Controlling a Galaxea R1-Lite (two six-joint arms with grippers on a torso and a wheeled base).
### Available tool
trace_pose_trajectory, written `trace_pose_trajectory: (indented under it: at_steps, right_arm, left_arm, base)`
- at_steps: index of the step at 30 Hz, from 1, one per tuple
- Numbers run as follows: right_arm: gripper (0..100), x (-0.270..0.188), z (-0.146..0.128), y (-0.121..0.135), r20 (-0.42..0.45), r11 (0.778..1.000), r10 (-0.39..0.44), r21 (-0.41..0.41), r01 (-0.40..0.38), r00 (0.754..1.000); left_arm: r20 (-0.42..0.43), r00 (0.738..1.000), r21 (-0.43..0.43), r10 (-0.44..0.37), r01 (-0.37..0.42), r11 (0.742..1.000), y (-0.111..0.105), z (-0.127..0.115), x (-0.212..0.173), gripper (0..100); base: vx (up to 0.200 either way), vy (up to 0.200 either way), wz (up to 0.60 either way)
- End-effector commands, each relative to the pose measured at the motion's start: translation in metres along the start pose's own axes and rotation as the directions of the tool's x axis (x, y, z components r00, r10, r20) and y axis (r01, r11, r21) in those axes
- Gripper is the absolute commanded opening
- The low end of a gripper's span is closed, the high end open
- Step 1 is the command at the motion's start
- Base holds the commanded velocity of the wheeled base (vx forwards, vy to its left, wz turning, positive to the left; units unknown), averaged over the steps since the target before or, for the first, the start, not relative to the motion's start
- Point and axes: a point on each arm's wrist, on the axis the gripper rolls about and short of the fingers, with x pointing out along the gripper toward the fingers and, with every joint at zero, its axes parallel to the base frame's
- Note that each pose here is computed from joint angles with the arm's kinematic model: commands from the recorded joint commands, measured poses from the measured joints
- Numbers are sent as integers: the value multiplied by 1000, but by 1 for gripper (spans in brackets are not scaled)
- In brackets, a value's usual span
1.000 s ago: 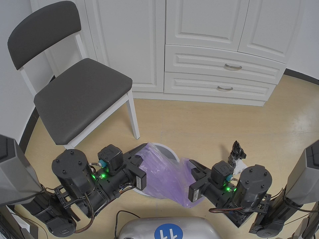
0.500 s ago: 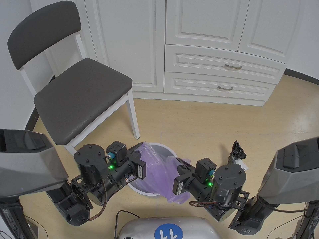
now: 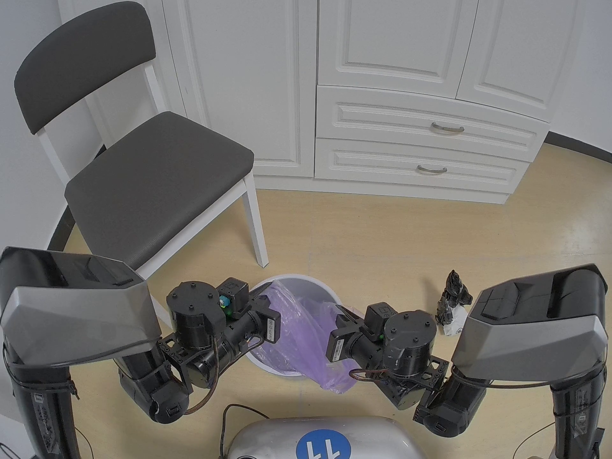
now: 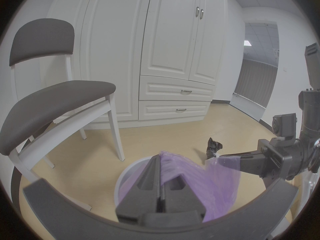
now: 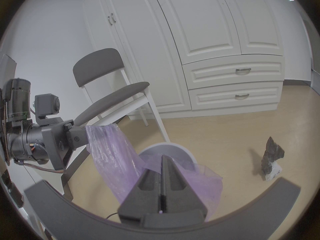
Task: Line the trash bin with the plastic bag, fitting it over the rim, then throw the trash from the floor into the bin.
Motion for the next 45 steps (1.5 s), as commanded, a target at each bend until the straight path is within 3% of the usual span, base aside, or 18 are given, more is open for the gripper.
trace_pose_trajectory:
  at_steps: [1, 6, 10, 15, 20, 23, 30, 38, 45]
  right_arm:
    - [0, 12, -16, -6, -10, 1000, -20, 6, 20, 1000]
    - [0, 20, -11, -2, 27, 998, -12, 58, 11, 1000]
    - [0, 22, 6, 13, 96, 984, 16, 173, -32, 995]
    - [0, 18, 19, 32, 143, 955, 53, 283, -92, 988]
    - [0, 18, 18, 36, 145, 944, 63, 311, -106, 987]
    - [0, 17, 19, 40, 149, 924, 72, 362, -122, 986]
    - [0, 22, 16, 43, 155, 903, 77, 407, -135, 985]
    - [0, 27, 10, 40, 148, 905, 68, 407, -124, 987]
    - [0, 30, 1, 26, 115, 916, 42, 392, -84, 992]
  left_arm:
    - [-27, 999, -2, 36, -36, 999, 11, -13, 11, 0]
    - [-19, 993, -18, 117, -118, 993, 39, -19, 26, 0]
    - [6, 987, -28, 161, -161, 987, 56, -11, 25, 0]
    - [49, 984, -36, 171, -170, 985, 61, 8, 15, 0]
    - [54, 983, -35, 174, -173, 984, 61, 10, 14, 0]
    - [66, 983, -35, 173, -171, 985, 61, 16, 9, 0]
    - [109, 981, -30, 159, -156, 987, 58, 36, -9, 0]
    - [138, 981, -27, 133, -131, 991, 49, 49, -23, 0]
    - [65, 993, -27, 97, -96, 995, 39, 24, -8, 0]
  base:
    - [0, 0, 0]
    - [0, 0, 0]
    - [0, 0, 0]
    - [0, 0, 0]
    - [0, 0, 0]
    - [0, 0, 0]
    - [0, 0, 0]
    - [0, 0, 0]
    - [0, 0, 0]
